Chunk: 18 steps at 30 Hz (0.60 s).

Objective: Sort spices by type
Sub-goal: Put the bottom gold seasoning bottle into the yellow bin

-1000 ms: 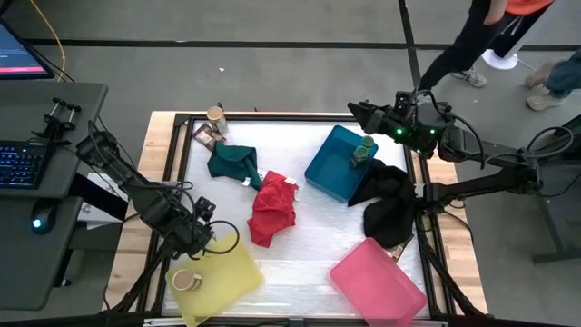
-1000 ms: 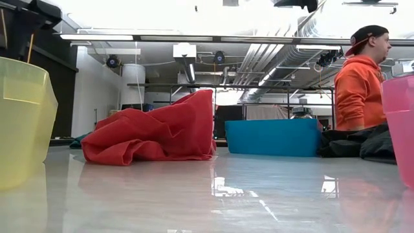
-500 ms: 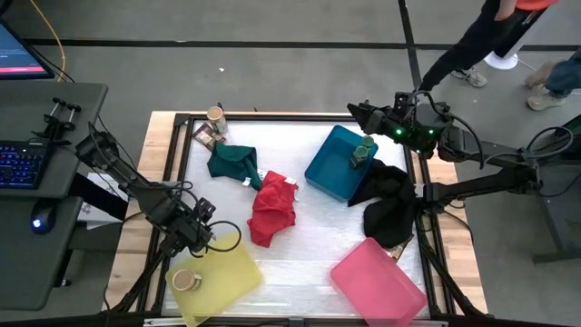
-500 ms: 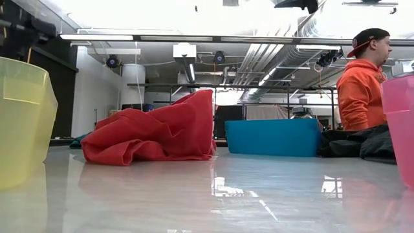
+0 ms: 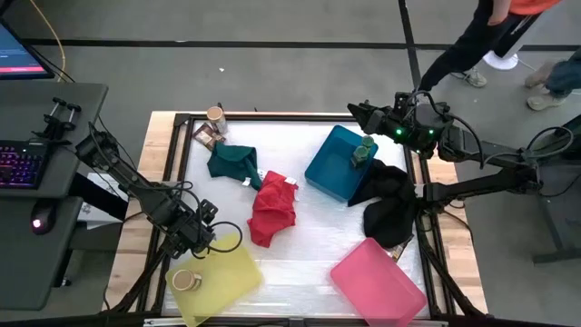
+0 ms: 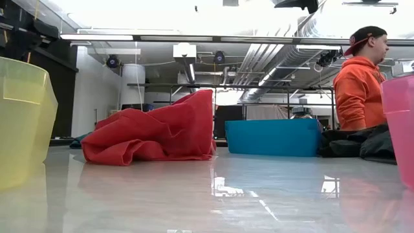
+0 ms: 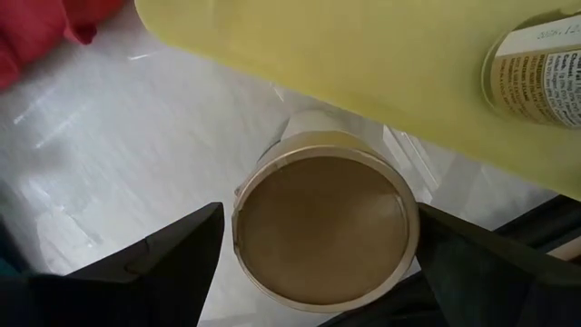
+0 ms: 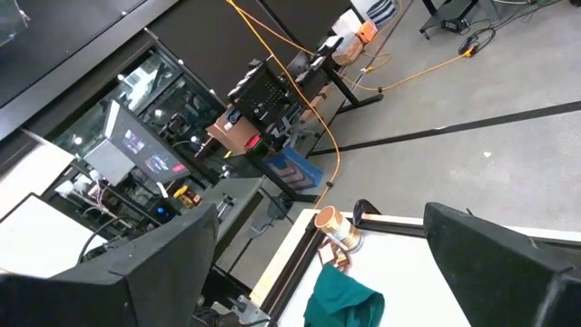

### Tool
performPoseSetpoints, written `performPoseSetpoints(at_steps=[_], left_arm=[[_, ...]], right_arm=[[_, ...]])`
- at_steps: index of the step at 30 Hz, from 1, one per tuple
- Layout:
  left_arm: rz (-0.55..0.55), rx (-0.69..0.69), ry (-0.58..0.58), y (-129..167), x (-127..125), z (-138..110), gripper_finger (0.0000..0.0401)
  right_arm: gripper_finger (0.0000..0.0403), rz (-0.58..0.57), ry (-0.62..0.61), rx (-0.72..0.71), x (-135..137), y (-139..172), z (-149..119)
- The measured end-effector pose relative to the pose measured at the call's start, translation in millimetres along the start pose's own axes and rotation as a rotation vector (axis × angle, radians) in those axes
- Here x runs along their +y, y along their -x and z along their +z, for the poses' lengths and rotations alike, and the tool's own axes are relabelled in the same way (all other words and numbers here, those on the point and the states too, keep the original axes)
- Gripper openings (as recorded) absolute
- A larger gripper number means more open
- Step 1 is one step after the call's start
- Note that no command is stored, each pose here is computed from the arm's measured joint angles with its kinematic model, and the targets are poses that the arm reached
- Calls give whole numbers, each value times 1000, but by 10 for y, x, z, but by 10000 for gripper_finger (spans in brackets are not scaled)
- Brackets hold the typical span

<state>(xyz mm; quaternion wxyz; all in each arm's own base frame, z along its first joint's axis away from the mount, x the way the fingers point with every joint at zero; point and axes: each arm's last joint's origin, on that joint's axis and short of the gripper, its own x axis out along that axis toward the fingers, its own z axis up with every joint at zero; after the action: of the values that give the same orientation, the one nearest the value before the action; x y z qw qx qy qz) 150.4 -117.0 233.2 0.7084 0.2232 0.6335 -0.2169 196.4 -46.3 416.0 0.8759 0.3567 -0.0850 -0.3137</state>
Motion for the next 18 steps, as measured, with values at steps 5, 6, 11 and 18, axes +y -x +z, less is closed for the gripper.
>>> performPoseSetpoints(at_steps=[5, 6, 11, 18], left_arm=[[-1, -23, 1, 0, -1, 23, 311], [-1, -30, 1, 0, -1, 29, 301], [-3, -60, 8, 6, -2, 56, 246], [85, 67, 27, 168, 75, -43, 234]], right_arm=[[383, -1, 1, 2, -1, 0, -2], [383, -1, 1, 2, -1, 0, -2], [383, -2, 2, 3, -2, 0, -3], [383, -3, 4, 3, -3, 0, -3]])
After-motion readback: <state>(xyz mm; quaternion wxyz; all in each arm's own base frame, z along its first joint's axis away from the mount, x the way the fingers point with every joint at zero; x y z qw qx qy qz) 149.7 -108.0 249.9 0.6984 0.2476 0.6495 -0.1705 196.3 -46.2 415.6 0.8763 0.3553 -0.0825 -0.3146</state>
